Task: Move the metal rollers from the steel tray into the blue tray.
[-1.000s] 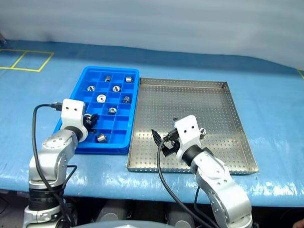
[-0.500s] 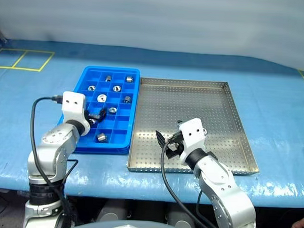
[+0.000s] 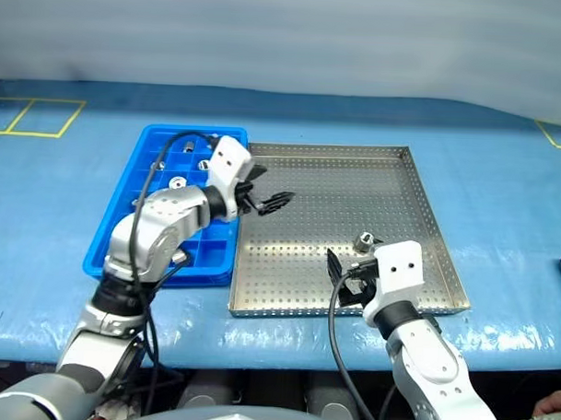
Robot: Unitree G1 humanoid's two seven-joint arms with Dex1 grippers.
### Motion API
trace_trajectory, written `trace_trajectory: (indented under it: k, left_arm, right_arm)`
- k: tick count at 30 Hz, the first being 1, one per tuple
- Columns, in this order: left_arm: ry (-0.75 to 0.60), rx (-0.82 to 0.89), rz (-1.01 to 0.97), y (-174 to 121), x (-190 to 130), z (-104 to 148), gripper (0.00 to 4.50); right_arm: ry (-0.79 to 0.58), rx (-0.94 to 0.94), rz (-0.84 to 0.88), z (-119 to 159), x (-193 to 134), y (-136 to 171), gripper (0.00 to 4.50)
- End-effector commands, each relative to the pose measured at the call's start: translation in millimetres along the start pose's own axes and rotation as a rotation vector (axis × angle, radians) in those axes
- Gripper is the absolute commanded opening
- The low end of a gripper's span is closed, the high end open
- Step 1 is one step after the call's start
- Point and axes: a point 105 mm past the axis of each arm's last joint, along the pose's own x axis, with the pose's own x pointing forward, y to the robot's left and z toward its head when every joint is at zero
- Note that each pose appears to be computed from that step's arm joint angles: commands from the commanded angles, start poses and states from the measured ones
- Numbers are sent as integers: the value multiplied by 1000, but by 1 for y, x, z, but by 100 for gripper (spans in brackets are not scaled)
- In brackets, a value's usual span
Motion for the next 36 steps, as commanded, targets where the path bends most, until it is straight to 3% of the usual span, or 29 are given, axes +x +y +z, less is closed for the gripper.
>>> trace_trajectory:
  k: [1,8,17,36]
  left_arm:
    - [-28,75,-109,-17,21,9,447]
    - [35,96,-178,-38,65,-8,447]
    - [79,81,-230,-63,96,-24,447]
    - [239,53,-76,-53,100,-75,447]
  right_arm:
    - [-76,-18,-27,15,-6,0,450]
    - [-112,4,-135,15,-11,-5,450]
    - [-120,45,-173,10,-16,2,450]
    - [-103,30,-217,6,-19,-4,450]
